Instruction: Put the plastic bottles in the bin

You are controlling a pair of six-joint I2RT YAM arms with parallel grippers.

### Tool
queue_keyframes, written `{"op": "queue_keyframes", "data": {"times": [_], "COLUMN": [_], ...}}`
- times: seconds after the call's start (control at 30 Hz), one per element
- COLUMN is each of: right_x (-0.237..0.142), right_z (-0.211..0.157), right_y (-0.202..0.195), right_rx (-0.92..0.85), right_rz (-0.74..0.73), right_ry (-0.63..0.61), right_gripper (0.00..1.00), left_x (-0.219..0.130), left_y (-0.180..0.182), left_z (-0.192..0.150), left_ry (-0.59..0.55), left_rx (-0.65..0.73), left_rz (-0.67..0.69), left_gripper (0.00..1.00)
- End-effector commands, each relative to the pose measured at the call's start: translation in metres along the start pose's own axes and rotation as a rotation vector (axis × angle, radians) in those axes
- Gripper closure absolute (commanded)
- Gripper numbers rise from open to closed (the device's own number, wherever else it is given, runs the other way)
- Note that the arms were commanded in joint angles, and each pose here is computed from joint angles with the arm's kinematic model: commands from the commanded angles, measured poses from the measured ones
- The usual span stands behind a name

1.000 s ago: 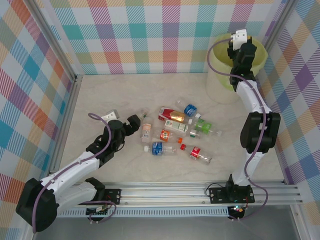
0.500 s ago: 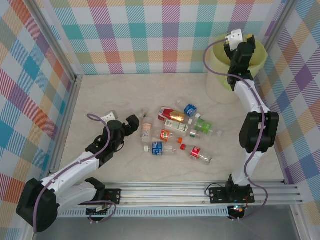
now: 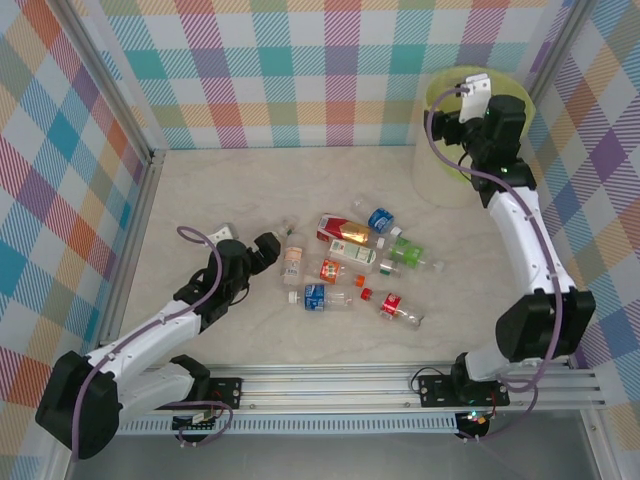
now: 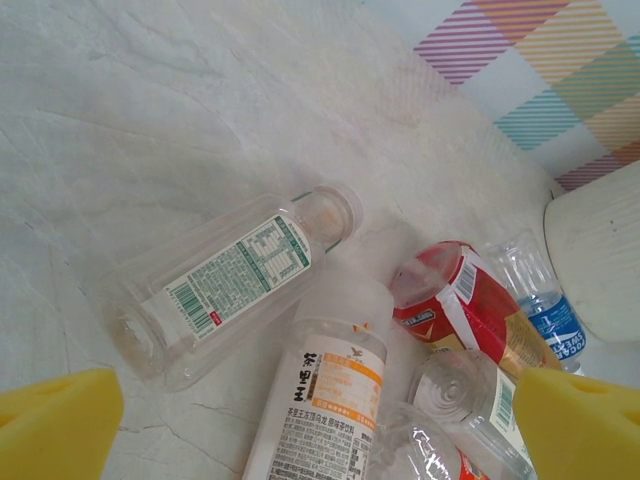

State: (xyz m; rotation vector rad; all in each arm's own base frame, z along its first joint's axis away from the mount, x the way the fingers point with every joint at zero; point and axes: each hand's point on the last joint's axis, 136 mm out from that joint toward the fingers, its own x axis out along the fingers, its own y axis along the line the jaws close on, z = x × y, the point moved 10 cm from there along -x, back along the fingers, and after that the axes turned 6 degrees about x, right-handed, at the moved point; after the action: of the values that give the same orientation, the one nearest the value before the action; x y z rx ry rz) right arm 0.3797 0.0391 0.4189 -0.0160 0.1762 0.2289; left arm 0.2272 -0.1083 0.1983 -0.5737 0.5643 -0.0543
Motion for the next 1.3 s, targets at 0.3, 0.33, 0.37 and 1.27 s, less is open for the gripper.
{"op": "queue_keyframes", "data": {"times": [0.3,0.33,0.37,1.27], "right_x": [-0.095,-0.105,-0.115,-0.129], "right_z": [-0.090,-0.097,-0.105,-0.265], "right_y": [0.039,0.043,0.048,0.115], "right_rx": [-0.066,-0.071,-0.078,-0.399], "right_rz": [0.266,0.309,0.359,0.510], "right_ry": [0.431,0.465,0.495,1.156], "right_gripper": [0.00,0.00,0.00,0.00], "left_x": [0.002,0.002,0.002,0.015], "left_y": [0.001,0.001,0.001,-0.006], "left_z": [0.008,0.009,0.010,0.020], "left_ry": [-0.004,-0.010,-0.018,-0.032], "left_rx": [-0.007,-0.007,-0.010,-0.057], "left_rz": [0.029,0.032,0.035,0.041], "left_gripper": [0.00,0.00,0.00,0.00]}}
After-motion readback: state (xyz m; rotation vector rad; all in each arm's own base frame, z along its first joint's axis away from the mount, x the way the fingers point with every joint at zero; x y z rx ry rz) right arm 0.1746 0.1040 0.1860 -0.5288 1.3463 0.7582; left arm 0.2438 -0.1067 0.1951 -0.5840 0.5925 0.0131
